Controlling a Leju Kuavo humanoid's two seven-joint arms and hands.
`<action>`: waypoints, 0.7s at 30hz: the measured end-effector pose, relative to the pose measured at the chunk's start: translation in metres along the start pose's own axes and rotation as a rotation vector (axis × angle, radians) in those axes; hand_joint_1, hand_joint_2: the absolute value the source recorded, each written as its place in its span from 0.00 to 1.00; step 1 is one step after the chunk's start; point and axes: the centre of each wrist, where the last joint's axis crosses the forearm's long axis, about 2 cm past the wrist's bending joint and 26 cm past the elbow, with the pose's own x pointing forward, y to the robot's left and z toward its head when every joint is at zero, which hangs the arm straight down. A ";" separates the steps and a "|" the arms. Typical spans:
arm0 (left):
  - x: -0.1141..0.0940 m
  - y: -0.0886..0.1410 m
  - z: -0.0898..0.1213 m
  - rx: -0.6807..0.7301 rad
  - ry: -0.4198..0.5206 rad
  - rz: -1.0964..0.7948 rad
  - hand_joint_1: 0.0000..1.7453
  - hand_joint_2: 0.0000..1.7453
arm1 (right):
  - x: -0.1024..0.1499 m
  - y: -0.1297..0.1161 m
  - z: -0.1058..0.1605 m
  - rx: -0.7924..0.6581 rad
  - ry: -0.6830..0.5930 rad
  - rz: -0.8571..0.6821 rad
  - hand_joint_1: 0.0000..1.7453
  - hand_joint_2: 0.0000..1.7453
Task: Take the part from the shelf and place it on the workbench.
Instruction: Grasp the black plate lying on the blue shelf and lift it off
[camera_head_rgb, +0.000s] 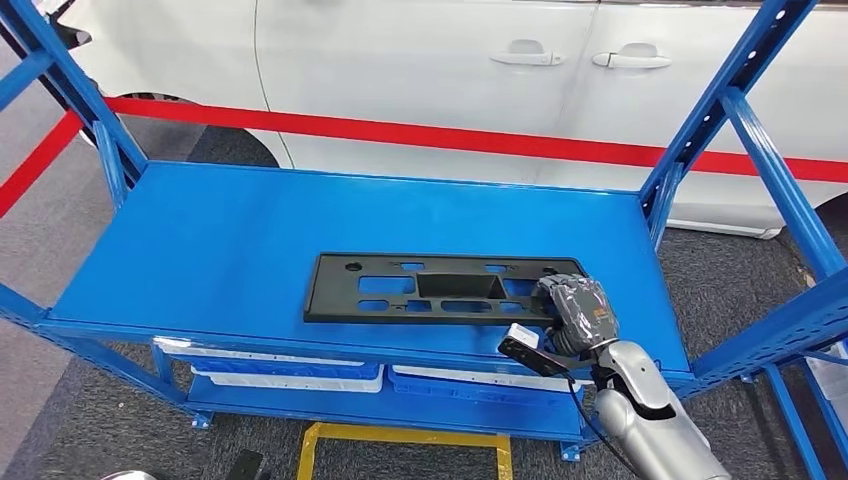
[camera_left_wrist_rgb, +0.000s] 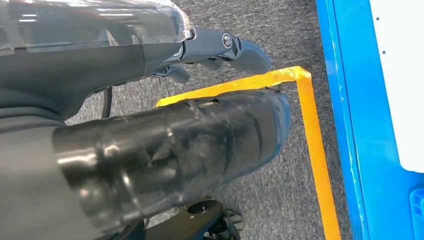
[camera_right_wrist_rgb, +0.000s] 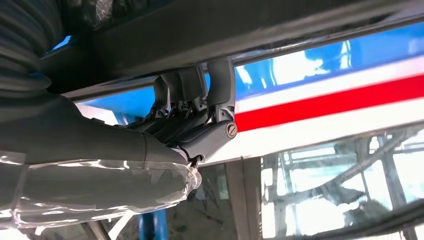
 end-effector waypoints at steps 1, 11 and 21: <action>0.000 0.000 0.000 0.001 0.000 0.001 0.00 0.00 | 0.001 -0.001 0.001 -0.015 0.001 0.007 1.00 1.00; -0.008 -0.001 0.005 0.037 0.004 0.024 0.00 0.00 | 0.055 -0.017 0.027 -0.401 0.005 0.168 1.00 1.00; -0.011 -0.002 0.007 0.050 0.008 0.033 0.00 0.00 | 0.097 -0.037 0.042 -0.585 -0.031 0.208 1.00 1.00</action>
